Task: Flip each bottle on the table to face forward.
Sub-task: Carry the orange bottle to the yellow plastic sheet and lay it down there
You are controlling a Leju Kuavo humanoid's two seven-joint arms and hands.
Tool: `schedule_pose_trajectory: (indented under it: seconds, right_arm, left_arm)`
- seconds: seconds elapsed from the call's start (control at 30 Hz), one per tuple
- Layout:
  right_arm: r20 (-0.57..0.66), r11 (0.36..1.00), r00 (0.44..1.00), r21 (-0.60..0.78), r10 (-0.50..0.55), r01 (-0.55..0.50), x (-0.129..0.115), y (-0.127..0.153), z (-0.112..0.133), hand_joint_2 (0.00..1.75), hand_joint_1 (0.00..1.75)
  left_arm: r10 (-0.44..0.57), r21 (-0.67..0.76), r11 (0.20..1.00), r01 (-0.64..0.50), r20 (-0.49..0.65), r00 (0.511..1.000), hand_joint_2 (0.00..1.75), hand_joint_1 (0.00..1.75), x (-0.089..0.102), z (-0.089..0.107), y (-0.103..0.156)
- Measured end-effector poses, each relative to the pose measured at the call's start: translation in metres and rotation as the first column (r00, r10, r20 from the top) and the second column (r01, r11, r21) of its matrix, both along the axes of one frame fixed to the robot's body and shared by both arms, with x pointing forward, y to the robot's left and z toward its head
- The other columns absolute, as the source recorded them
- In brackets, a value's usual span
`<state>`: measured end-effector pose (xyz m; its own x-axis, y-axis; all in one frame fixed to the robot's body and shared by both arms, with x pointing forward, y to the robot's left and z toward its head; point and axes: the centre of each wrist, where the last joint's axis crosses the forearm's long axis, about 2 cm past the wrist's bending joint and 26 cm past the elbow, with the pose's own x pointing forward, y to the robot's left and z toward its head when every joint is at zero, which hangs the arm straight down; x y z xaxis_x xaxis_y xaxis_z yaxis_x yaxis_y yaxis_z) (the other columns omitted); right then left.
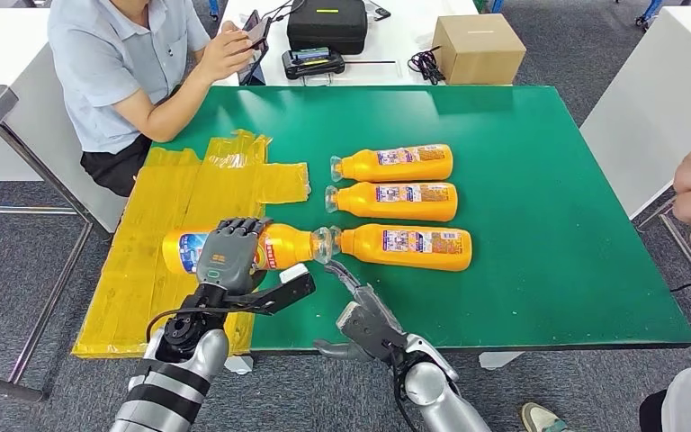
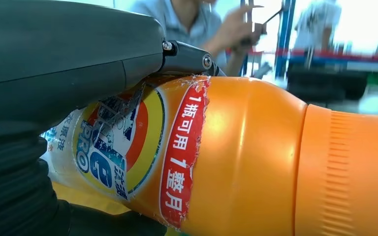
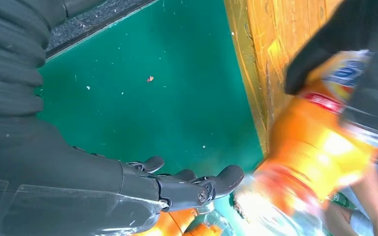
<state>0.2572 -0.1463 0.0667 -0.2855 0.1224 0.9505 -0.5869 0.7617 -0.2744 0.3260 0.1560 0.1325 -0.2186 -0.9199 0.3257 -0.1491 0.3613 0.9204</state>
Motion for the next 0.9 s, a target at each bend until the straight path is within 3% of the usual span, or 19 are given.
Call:
schedule_pose_trajectory:
  seconds: [0.17, 0.53, 0.6, 0.67, 0.73, 0.9]
  right_arm:
    - [0.0, 1.0, 1.0, 0.004, 0.008, -0.008, 0.0, 0.0, 0.0, 1.75, 0.0]
    - [0.007, 1.0, 1.0, 0.017, 0.015, -0.015, 0.004, 0.003, 0.004, 1.75, 0.0]
    - [0.009, 1.0, 1.0, 0.019, 0.015, -0.015, 0.004, 0.003, 0.004, 1.75, 0.0]
    - [0.01, 1.0, 1.0, 0.021, 0.016, -0.016, 0.005, 0.004, 0.005, 1.75, 0.0]
    - [0.01, 1.0, 1.0, 0.023, 0.016, -0.017, 0.005, 0.005, 0.005, 1.75, 0.0]
    - [0.012, 1.0, 1.0, 0.025, 0.017, -0.018, 0.005, 0.005, 0.005, 1.75, 0.0]
  left_arm:
    - [0.016, 0.072, 0.997, -0.009, -0.101, 0.995, 1.75, 1.75, 0.009, -0.018, 0.008]
    - [0.108, 0.296, 0.954, -0.049, -0.183, 0.977, 1.75, 1.75, 0.026, -0.04, 0.029]
    - [0.111, 0.308, 0.95, -0.048, -0.193, 0.975, 1.75, 1.58, 0.029, -0.041, 0.031]
    - [0.106, 0.309, 0.95, -0.036, -0.211, 0.972, 1.75, 0.76, 0.032, -0.041, 0.032]
    - [0.092, 0.304, 0.953, -0.017, -0.235, 0.968, 1.75, 0.07, 0.035, -0.041, 0.033]
    - [0.071, 0.294, 0.956, 0.01, -0.264, 0.962, 1.75, 0.03, 0.039, -0.042, 0.034]
